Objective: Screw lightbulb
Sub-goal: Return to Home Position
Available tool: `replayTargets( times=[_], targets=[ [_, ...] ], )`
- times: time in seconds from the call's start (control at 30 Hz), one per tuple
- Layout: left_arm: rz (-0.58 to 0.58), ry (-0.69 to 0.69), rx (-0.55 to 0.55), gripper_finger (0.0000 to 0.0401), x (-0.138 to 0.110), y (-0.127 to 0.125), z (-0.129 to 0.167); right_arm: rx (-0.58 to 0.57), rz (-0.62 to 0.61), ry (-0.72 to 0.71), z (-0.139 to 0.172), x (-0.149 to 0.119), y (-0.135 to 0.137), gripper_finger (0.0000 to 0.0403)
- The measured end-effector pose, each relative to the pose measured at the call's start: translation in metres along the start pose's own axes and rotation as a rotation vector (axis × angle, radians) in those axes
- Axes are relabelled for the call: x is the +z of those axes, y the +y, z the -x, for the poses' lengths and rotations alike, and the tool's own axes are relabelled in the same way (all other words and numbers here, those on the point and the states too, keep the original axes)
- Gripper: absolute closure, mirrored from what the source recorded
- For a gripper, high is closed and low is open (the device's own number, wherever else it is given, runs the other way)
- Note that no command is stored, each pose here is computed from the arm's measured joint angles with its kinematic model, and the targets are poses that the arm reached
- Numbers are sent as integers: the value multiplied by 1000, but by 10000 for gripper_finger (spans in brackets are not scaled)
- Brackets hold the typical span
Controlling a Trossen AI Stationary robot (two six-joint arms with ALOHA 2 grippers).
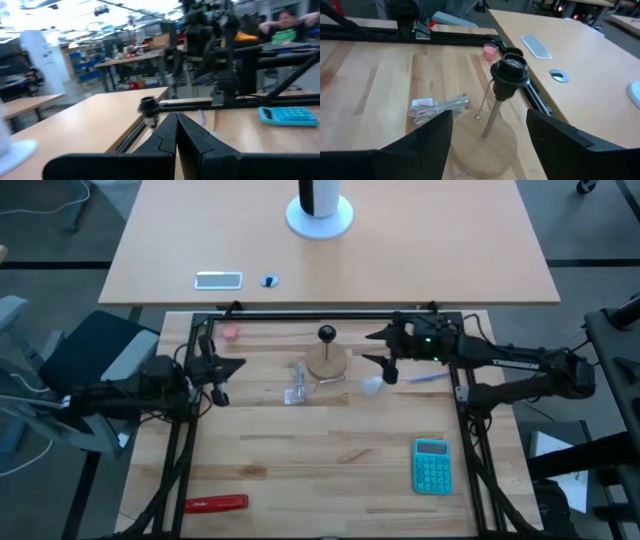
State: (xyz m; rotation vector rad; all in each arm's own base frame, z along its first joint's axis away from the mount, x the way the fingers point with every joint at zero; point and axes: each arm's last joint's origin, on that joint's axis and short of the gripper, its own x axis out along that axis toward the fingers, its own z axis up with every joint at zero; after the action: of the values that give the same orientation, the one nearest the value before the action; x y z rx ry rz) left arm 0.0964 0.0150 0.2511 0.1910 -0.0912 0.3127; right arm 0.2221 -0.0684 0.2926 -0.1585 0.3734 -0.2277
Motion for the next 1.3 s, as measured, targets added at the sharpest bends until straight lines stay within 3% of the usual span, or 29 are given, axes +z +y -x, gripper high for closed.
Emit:
replayTargets(
  times=[0.17, 0.43, 0.63, 1.07, 1.17, 1.3],
  targets=[
    [-9, 62, 53, 401, -9, -5, 7, -12, 1, -67, 25, -14, 4, 150],
    [-28, 60, 31, 401, -18, -12, 6, 16, -21, -237, 60, -38, 12, 157],
    [-74, -40, 9, 401, -21, -11, 12, 57, -15, -282, 76, -63, 20, 167],
    [32, -98, 8, 401, -59, -20, 13, 96, -3, -482, 102, -114, 35, 188],
    [127, -65, 12, 401, -61, -20, 12, 135, -2, -516, 105, -122, 38, 193],
    [147, -54, 9, 401, -62, -21, 11, 224, -1, -506, 100, -135, 43, 199]
  ],
)
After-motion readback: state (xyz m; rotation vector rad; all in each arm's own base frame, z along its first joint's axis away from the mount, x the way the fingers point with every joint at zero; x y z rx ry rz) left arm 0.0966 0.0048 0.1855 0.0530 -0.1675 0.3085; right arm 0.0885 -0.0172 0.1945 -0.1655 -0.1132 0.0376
